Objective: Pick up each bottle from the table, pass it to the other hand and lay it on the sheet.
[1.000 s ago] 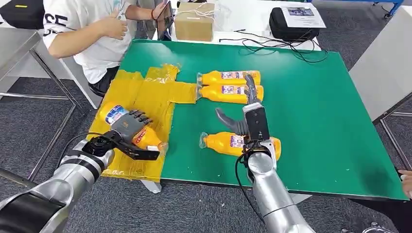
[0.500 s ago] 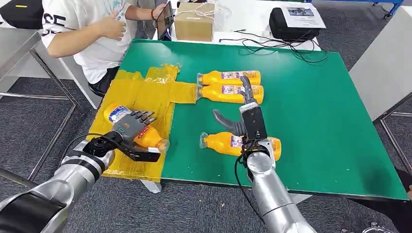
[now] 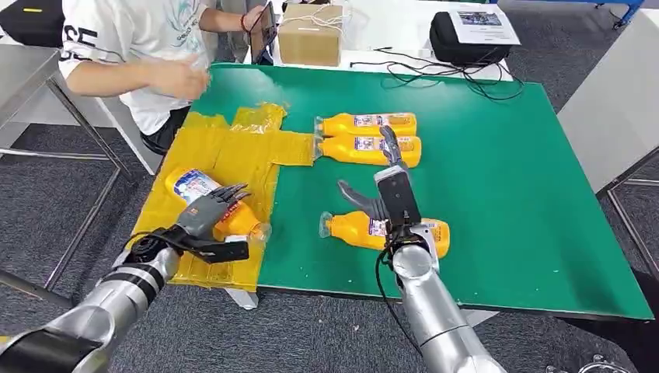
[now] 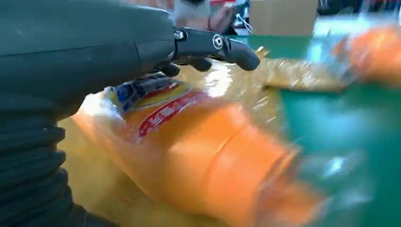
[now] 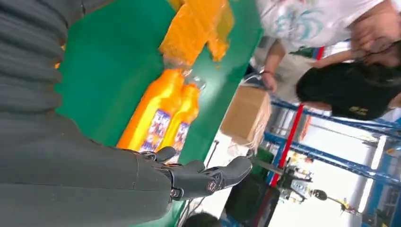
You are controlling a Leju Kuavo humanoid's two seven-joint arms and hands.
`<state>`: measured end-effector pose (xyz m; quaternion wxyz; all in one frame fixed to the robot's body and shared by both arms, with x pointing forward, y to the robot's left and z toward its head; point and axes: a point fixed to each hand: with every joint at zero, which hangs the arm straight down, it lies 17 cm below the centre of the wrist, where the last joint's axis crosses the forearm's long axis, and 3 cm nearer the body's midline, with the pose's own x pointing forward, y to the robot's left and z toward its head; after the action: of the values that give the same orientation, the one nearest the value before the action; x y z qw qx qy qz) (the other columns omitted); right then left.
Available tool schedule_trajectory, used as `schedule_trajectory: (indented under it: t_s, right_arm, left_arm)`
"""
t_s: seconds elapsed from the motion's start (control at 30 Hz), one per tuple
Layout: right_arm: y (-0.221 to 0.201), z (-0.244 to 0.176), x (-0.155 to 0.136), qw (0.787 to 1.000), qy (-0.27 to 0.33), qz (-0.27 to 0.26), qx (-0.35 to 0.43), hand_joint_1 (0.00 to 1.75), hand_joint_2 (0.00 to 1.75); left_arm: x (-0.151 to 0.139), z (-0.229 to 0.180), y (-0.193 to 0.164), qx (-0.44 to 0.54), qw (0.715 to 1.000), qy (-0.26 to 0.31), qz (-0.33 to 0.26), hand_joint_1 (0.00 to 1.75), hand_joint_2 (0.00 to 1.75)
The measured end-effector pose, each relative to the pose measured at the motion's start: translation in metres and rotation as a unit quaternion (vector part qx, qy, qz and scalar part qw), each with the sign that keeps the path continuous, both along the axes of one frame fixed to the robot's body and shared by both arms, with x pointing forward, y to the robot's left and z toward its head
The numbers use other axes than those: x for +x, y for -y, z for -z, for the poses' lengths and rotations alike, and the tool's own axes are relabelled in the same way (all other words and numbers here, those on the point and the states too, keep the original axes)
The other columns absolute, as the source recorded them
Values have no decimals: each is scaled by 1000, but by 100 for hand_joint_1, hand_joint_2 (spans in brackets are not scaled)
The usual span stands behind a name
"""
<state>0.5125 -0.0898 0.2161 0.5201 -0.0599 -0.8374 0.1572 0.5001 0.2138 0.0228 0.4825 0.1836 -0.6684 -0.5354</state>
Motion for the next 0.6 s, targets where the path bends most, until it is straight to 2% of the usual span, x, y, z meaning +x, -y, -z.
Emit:
schedule_trajectory:
  t_s: [0.07, 0.1, 0.2, 0.27, 0.5, 0.6]
  right_arm:
    - [2, 5, 1, 1000, -1, 14, -28, 0, 0]
    - [2, 8, 1, 999, 0, 21, -46, 0, 175]
    - [3, 22, 0, 995, -9, 38, -91, 0, 175]
    - [3, 32, -3, 993, -17, 40, -109, 0, 175]
    - [2, 44, -6, 990, -28, 41, -129, 0, 175]
    - [1, 66, -3, 979, -58, 48, -192, 0, 175]
  left_arm:
    - [-6, -12, -3, -129, 991, -17, -44, 0, 175]
    - [-8, -23, -6, -203, 977, -24, -65, 0, 175]
    - [-18, -53, -10, -381, 920, -35, -90, 0, 175]
    - [-23, -70, -13, -441, 892, -27, -92, 0, 175]
    - [-30, -99, -20, -494, 865, 5, -93, 0, 175]
    - [-31, -109, -20, -546, 834, -4, -83, 0, 175]
